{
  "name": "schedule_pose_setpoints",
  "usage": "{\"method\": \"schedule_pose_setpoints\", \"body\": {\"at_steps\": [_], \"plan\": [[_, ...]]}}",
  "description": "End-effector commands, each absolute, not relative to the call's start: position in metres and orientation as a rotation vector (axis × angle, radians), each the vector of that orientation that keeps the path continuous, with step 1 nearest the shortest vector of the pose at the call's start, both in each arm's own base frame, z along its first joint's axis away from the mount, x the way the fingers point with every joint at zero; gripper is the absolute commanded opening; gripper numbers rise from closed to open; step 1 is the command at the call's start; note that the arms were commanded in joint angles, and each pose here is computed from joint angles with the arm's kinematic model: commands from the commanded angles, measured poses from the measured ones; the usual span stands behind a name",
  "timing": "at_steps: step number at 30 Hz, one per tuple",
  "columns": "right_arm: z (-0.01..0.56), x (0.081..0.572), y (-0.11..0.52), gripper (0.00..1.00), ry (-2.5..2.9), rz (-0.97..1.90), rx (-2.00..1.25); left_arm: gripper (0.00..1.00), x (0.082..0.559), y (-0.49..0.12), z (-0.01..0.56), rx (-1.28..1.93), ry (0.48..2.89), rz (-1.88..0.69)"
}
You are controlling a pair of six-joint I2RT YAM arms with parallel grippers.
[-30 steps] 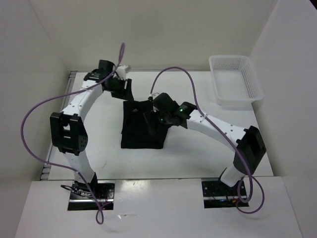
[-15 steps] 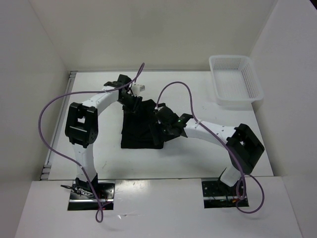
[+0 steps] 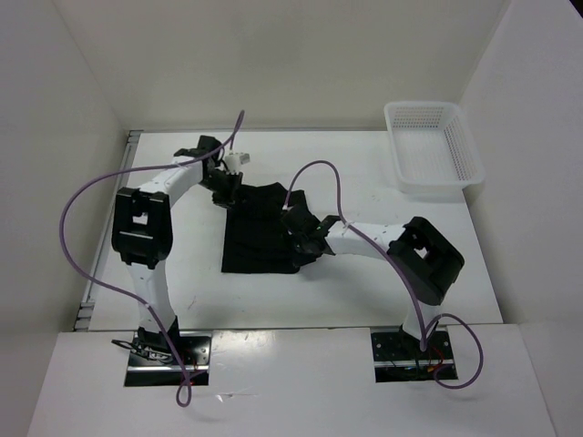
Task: Fold and stack the shorts
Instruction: Fold the shorts
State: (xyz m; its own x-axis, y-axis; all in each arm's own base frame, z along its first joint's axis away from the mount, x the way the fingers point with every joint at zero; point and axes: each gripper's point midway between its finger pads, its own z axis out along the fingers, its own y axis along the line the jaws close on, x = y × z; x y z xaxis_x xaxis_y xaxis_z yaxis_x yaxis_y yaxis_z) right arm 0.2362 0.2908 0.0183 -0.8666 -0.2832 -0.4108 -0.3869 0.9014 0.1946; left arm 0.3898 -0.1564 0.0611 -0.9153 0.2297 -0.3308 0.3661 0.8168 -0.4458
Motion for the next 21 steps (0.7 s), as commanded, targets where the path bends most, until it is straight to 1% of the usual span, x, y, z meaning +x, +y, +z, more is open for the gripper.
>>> {"method": "schedule_pose_setpoints", "body": {"at_steps": [1,2,3,5,9,10,11,13,14,15,16,17,18,19,21], "plan": [[0.015,0.243,0.303,0.15,2.645,0.423,-0.482,0.0,0.392,-0.143,0.118,0.42,2.642,-0.793],[0.015,0.243,0.303,0.09,2.645,0.423,-0.482,0.0,0.39,-0.143,0.121,0.42,2.642,-0.793],[0.015,0.243,0.303,0.0,2.645,0.423,-0.482,0.0,0.388,-0.138,0.118,0.4,2.66,-0.795],[0.012,0.241,0.3,0.0,2.653,0.416,-0.483,0.0,0.38,-0.137,0.109,0.39,2.699,-0.805],[0.012,0.24,0.298,0.0,2.653,0.416,-0.483,0.0,0.376,-0.111,0.082,0.286,2.781,-0.777],[0.012,0.24,0.298,0.0,2.653,0.416,-0.483,0.02,0.373,-0.11,0.073,0.279,2.802,-0.769],[0.012,0.24,0.298,0.0,2.653,0.416,-0.483,0.08,0.371,-0.11,0.061,0.272,2.828,-0.776],[0.012,0.24,0.298,0.14,2.649,0.413,-0.497,0.13,0.369,-0.113,0.055,0.266,2.842,-0.817],[0.012,0.24,0.298,0.23,2.646,0.41,-0.509,0.15,0.365,-0.113,0.049,0.26,2.86,-0.823],[0.012,0.24,0.298,0.37,2.646,0.41,-0.509,0.2,0.368,-0.113,0.042,0.263,2.852,-0.821],[0.017,0.241,0.298,0.52,2.629,0.416,-0.524,0.22,0.368,-0.115,0.043,0.264,2.847,-0.838],[0.016,0.239,0.297,0.57,2.637,0.417,-0.542,0.26,0.37,-0.115,0.043,0.267,2.838,-0.836],[0.022,0.24,0.298,0.62,2.618,0.423,-0.557,0.33,0.372,-0.118,0.047,0.272,2.823,-0.857],[0.031,0.238,0.298,0.67,2.605,0.447,-0.572,0.36,0.375,-0.12,0.051,0.277,2.807,-0.871],[0.037,0.231,0.289,0.7,2.597,0.436,-0.608,0.4,0.377,-0.122,0.068,0.286,2.781,-0.879]]}}
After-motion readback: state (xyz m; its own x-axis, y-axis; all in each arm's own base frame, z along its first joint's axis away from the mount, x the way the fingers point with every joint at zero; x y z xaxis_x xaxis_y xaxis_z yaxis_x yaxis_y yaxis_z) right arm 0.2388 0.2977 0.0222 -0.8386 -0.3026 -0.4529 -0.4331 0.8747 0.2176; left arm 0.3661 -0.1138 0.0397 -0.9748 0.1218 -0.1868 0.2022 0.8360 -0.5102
